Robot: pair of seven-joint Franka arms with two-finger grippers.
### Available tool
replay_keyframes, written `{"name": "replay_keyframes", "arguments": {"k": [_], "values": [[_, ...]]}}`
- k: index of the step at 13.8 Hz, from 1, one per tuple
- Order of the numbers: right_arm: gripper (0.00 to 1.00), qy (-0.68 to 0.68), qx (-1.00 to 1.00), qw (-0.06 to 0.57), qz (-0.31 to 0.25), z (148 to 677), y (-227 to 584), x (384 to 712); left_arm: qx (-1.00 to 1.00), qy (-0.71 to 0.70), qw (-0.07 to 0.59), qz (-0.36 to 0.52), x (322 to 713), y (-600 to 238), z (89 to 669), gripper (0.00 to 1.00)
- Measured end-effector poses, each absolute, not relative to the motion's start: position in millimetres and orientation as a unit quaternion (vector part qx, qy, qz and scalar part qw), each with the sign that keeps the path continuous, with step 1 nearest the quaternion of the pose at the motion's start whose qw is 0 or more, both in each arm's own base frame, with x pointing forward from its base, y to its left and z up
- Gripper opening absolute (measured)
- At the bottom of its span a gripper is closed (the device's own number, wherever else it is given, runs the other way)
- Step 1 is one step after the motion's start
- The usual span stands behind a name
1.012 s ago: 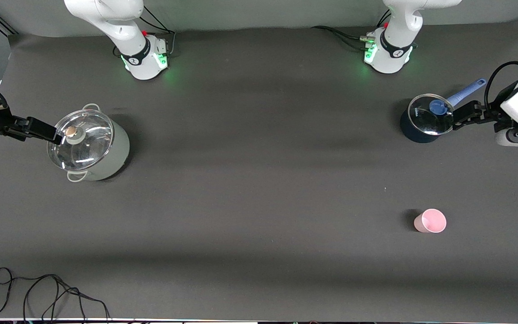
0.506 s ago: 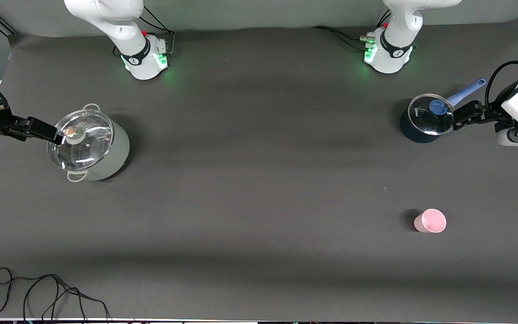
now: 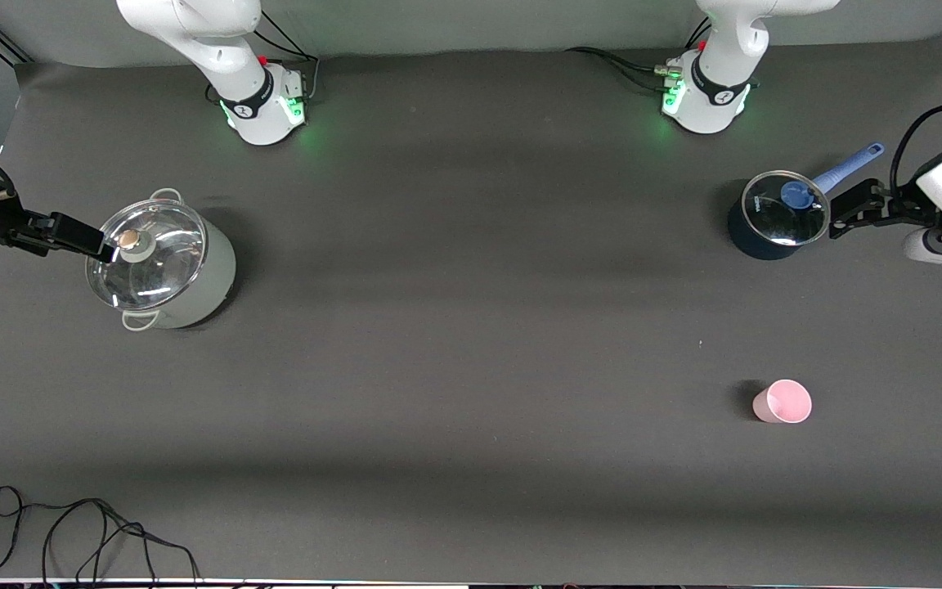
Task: Transfer pink cup from left to right arm
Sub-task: 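Move the left gripper from the saucepan toward the pink cup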
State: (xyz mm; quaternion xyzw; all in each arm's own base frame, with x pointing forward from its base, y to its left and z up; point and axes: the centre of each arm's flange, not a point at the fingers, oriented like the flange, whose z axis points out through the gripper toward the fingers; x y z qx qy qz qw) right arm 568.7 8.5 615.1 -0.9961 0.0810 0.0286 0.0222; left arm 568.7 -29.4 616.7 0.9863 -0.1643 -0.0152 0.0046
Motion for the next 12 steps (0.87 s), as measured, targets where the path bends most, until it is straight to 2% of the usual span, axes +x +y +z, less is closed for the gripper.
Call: {"name": "replay_keyframes", "arguments": {"k": [6, 9, 12], "values": [[1.0, 0.08, -0.996, 0.022, 0.029, 615, 9, 569, 0.949, -0.295, 0.091, 0.059, 611, 51, 593, 1.0], [1.0, 0.08, -0.996, 0.022, 0.029, 615, 10, 569, 0.929, -0.325, 0.155, 0.081, 625, 87, 556, 1.0], [1.0, 0.08, -0.996, 0.022, 0.03, 614, 10, 569, 0.908, -0.358, 0.187, 0.109, 641, 118, 513, 1.0]]}}
